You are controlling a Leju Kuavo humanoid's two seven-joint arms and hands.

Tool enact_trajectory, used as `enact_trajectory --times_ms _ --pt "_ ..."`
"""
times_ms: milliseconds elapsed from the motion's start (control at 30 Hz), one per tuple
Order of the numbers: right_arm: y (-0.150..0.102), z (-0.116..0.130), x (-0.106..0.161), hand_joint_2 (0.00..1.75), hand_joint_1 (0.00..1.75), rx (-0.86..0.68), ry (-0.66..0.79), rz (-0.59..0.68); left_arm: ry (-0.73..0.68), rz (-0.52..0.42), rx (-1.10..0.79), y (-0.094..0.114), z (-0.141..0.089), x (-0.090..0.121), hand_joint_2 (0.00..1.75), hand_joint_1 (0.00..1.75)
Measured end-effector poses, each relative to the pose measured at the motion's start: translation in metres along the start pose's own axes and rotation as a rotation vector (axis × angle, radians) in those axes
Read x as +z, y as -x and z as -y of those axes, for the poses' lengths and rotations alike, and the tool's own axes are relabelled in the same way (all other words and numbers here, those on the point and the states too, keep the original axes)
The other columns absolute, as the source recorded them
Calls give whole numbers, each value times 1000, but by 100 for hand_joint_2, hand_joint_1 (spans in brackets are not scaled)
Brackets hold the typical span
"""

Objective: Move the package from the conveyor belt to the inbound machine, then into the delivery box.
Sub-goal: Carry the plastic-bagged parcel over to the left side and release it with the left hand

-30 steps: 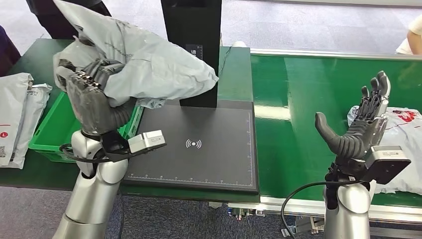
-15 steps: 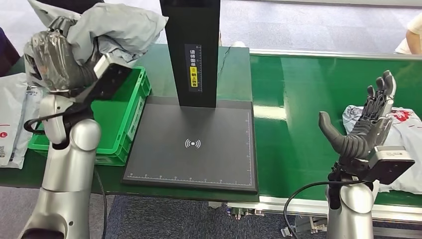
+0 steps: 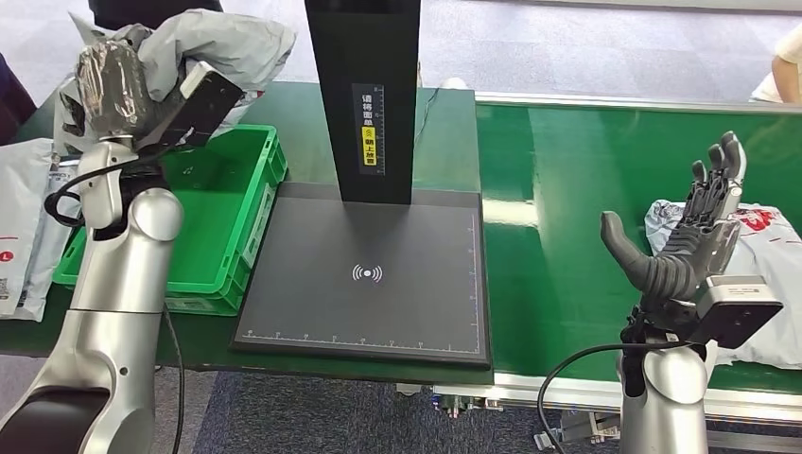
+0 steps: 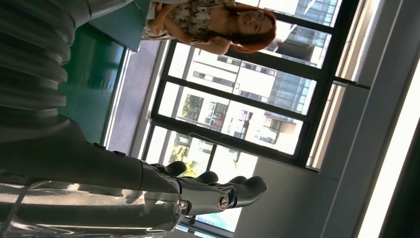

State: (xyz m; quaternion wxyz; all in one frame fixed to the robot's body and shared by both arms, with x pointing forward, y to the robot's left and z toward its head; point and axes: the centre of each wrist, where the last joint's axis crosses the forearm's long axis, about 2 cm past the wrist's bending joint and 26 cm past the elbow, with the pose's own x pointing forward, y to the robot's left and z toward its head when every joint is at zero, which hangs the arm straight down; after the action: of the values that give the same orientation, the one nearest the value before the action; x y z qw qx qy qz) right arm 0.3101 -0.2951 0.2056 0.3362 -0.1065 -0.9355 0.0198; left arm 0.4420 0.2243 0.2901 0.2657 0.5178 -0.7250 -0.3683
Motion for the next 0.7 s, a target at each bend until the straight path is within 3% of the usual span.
enact_trajectory --times_ms 167,333,500,667,700 --pt "1 -3 -8 175 0 2 -37 -1 347 -240 -76 21 16 -10 175 175" --pt "5 -8 -15 175 0 5 -59 -4 655 -411 -144 48 41 2 175 175" --pt "9 -12 -16 175 0 5 -66 -15 898 -501 -184 65 59 24 175 175" --pt "12 -16 -14 175 0 -1 -75 -28 1003 -530 -207 72 67 37 175 175" --pt "12 -16 -14 175 0 -2 -76 -30 1011 -533 -210 73 68 38 175 138"
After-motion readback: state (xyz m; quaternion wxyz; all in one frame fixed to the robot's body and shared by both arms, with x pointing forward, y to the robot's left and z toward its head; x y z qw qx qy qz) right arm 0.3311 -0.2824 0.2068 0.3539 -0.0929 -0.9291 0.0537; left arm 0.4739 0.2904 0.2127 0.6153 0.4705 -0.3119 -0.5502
